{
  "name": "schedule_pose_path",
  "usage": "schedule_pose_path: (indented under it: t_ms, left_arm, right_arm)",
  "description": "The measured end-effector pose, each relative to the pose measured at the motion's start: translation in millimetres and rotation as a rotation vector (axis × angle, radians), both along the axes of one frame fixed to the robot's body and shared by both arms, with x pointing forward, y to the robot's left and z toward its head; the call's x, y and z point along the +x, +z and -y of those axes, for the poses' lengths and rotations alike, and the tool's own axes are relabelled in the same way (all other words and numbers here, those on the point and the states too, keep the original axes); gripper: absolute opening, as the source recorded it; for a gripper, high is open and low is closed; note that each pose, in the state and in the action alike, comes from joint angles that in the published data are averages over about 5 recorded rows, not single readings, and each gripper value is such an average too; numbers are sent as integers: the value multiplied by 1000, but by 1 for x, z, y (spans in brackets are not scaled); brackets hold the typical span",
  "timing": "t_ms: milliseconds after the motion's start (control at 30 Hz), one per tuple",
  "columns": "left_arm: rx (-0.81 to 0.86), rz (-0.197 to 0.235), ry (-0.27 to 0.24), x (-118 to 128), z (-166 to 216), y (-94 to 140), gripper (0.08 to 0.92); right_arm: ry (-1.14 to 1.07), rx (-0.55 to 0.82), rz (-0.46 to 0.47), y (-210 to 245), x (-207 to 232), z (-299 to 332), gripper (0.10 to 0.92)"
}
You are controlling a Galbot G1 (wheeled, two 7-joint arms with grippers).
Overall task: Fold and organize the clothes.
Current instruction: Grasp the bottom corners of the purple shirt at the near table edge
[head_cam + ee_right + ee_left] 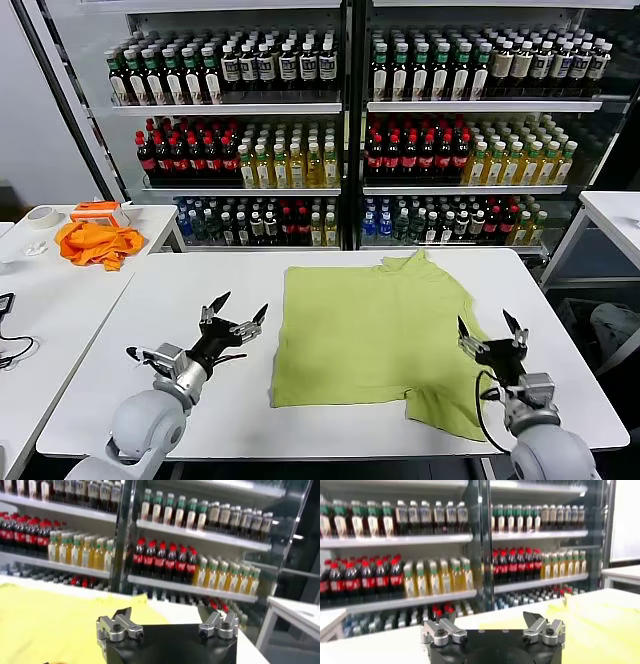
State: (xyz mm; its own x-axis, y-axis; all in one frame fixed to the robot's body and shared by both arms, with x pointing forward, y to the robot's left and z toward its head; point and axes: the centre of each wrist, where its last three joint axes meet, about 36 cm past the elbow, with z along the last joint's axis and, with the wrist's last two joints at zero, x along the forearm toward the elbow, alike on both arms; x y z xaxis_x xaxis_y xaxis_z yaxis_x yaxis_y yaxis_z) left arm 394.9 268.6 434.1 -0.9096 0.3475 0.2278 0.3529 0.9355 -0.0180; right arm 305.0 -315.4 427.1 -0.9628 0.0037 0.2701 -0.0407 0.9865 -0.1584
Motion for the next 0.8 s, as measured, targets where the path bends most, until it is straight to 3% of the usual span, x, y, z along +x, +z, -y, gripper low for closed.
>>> schedule_pose_path:
  t_ms: [467, 800]
  left_arm:
    - [-12, -219, -4, -49, 29, -7, 823]
    - [15, -325, 12, -74, 51, -13, 823]
  right_arm:
    - [-15, 52, -132, -14, -52, -6, 823]
    - [-30, 71, -179, -24, -64, -11, 823]
